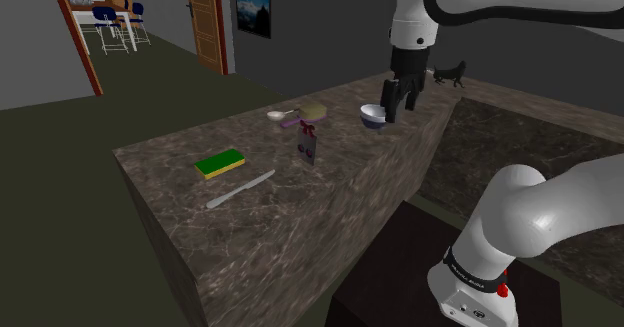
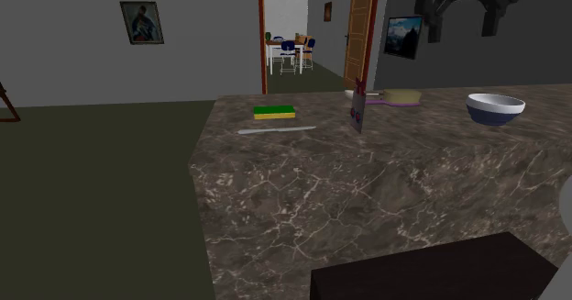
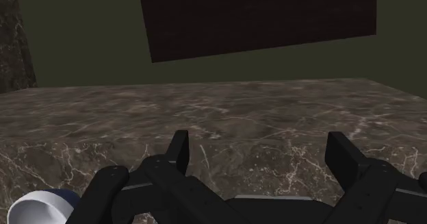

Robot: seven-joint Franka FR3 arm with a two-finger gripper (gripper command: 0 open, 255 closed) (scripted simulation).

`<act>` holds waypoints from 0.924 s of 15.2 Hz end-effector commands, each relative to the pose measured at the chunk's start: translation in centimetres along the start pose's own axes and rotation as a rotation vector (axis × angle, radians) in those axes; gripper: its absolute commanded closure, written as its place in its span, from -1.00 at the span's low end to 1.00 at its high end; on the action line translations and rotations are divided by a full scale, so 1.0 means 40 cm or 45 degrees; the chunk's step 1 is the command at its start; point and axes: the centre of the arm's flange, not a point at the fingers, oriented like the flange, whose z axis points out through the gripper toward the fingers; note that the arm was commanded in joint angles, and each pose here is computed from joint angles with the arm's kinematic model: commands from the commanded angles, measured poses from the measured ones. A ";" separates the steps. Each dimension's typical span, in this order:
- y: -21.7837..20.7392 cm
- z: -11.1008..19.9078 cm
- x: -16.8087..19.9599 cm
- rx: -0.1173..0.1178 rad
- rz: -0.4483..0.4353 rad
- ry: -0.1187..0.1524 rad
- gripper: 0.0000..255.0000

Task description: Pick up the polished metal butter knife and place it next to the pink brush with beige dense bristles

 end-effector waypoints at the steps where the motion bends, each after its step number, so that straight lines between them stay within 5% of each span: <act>1: 0.000 0.000 0.000 0.000 0.000 0.000 -1.00; 14: -0.361 0.155 0.107 0.064 0.673 -0.008 -1.00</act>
